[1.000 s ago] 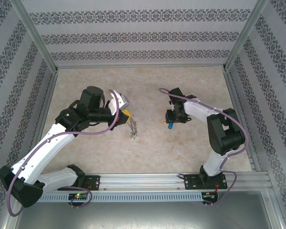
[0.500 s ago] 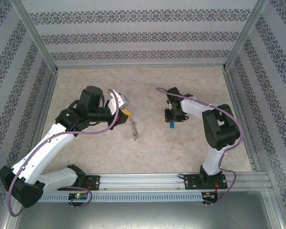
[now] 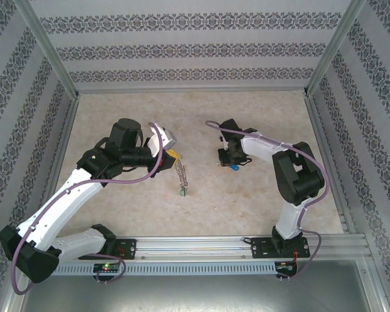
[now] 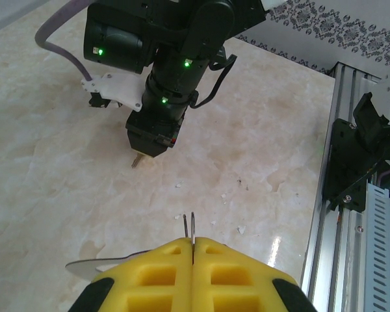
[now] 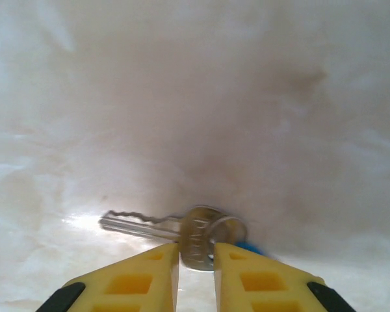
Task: Put the keys on the keyring
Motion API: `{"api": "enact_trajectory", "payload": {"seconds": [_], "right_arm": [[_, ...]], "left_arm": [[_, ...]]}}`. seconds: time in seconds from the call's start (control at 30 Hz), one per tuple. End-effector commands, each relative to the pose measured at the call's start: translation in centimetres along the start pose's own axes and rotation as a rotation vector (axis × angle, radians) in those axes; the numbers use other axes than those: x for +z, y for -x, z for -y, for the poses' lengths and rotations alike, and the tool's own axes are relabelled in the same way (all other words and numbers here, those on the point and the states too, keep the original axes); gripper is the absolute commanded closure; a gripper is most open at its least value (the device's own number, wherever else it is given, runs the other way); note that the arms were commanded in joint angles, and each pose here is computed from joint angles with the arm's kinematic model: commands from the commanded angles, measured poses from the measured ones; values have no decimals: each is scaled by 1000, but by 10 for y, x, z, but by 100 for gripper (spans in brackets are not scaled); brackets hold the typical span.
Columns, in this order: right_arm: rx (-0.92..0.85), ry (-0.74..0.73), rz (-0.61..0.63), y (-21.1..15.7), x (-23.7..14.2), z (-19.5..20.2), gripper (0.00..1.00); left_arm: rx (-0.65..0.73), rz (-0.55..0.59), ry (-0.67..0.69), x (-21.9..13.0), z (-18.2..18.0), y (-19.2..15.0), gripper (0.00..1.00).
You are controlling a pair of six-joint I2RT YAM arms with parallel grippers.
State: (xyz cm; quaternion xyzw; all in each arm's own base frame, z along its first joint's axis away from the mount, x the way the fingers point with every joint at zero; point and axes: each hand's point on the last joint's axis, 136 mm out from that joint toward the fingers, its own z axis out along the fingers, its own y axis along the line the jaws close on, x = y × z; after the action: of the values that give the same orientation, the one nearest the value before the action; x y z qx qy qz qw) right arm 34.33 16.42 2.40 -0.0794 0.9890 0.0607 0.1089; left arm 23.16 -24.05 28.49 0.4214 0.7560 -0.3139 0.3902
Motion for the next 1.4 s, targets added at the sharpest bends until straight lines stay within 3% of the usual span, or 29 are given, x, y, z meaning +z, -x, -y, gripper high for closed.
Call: {"api": "enact_trajectory", "payload": {"seconds": [0.0,0.37,0.9,1.37], "right_arm": [[-35,-29,17,8,-1,0,78],[7,-72,49,13,-17,12,69],[28,-90,-13,9,7,15,73],[40,-150,-32,-7,7,27,68]], "left_arm": [[17,70,-8,-6,1,15,100],[17,71,-13,-6,2,14,100],[25,80,-9,-9,3,16,100],[28,86,-8,-10,3,16,100]]}}
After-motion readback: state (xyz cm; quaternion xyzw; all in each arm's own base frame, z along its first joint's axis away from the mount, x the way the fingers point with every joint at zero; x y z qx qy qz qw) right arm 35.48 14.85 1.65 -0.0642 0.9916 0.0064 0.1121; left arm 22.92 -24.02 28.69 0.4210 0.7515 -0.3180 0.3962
